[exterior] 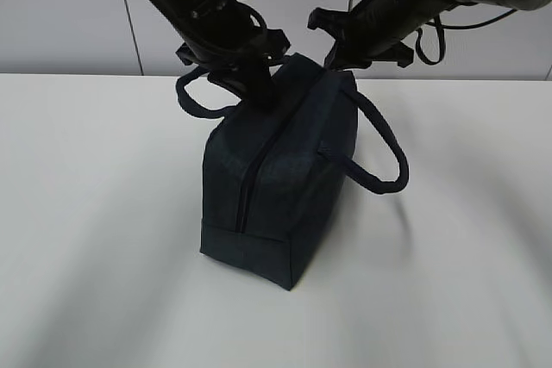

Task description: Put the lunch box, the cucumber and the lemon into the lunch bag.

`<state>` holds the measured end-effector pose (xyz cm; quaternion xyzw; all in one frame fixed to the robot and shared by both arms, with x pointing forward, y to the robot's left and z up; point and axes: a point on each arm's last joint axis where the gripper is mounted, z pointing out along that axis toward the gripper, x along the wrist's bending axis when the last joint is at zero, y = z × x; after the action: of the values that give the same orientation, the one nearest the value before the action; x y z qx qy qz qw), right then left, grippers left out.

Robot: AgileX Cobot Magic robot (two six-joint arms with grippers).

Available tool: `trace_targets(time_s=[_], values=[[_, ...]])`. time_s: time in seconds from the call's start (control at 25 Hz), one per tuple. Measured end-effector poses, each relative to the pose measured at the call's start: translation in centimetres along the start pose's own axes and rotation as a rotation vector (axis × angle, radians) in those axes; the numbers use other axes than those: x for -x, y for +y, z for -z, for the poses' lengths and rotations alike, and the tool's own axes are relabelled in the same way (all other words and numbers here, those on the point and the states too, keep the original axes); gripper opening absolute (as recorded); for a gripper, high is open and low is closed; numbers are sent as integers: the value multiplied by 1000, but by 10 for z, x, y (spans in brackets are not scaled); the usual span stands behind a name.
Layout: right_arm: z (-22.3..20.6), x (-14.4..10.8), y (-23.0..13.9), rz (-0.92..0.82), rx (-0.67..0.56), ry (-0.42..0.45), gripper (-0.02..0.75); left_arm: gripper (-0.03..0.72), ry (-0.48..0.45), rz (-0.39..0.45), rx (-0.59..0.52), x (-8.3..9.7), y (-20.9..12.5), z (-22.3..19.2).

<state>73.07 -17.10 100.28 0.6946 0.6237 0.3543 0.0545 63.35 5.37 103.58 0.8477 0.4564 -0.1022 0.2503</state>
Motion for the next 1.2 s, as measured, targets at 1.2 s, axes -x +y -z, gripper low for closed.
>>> trace_targets(time_s=[1.2], values=[[-45, 41, -16, -224, -117, -6, 0, -10, 3, -51, -2, 23, -2, 4]])
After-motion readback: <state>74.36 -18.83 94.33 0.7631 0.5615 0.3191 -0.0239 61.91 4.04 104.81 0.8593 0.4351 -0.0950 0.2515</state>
